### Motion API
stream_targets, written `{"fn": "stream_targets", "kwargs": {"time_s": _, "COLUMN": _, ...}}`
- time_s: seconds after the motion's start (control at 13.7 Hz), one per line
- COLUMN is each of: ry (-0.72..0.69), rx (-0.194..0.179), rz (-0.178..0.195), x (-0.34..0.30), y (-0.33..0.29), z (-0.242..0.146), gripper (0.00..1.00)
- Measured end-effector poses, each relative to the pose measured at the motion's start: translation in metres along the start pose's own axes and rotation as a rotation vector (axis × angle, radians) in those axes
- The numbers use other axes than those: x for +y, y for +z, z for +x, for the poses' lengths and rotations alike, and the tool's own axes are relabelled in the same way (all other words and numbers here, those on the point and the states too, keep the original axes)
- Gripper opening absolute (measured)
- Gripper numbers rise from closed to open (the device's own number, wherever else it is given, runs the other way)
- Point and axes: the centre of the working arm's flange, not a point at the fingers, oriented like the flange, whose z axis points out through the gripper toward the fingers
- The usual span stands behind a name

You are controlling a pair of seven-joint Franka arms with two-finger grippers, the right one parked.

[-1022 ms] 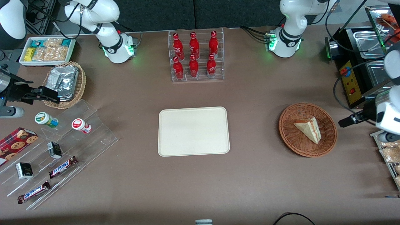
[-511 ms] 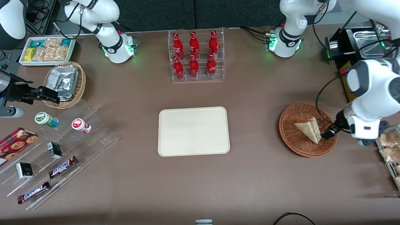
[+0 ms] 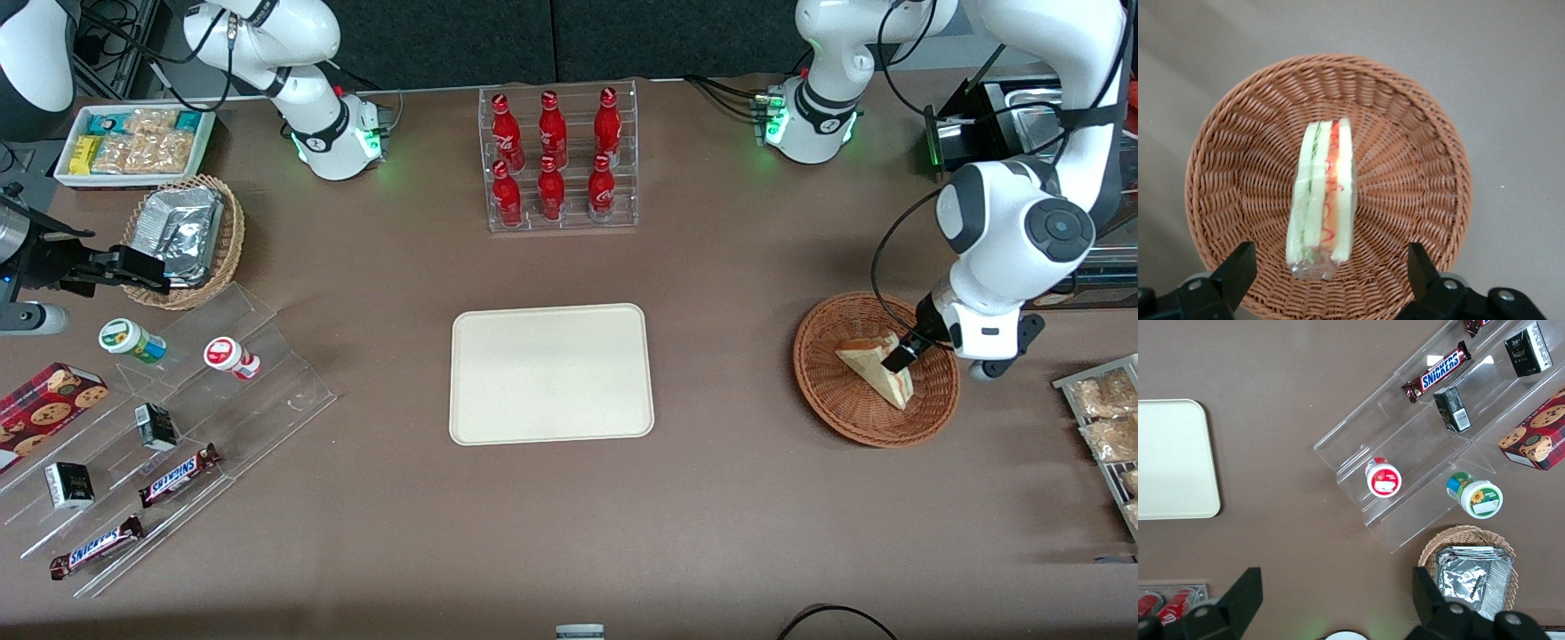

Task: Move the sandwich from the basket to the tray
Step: 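Move the open left gripper down over the wrapped sandwich in the basket, then lower the left gripper around the sandwich and close its fingers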

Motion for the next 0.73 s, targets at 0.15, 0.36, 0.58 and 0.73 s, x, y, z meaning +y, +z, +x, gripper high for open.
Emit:
{"fn": "stream_targets", "kwargs": {"time_s": 0.15, "ry": -0.037, "rx": 0.004, "rz": -0.004, "x": -0.004, "y": 0.002, "z": -0.005, "gripper": 1.00}}
{"fn": "stream_targets", "kwargs": {"time_s": 0.36, "ry": -0.074, "rx": 0.022, "rz": -0.024, "x": -0.010, "y": 0.014, "z": -0.012, "gripper": 1.00}}
{"fn": "stream_targets", "kwargs": {"time_s": 0.58, "ry": -0.081, "rx": 0.030, "rz": -0.034, "x": -0.015, "y": 0.033, "z": -0.018, "gripper": 1.00}}
{"fn": "stream_targets", "kwargs": {"time_s": 0.73, "ry": -0.083, "rx": 0.037, "rz": -0.041, "x": -0.018, "y": 0.045, "z": -0.021, "gripper": 1.00}}
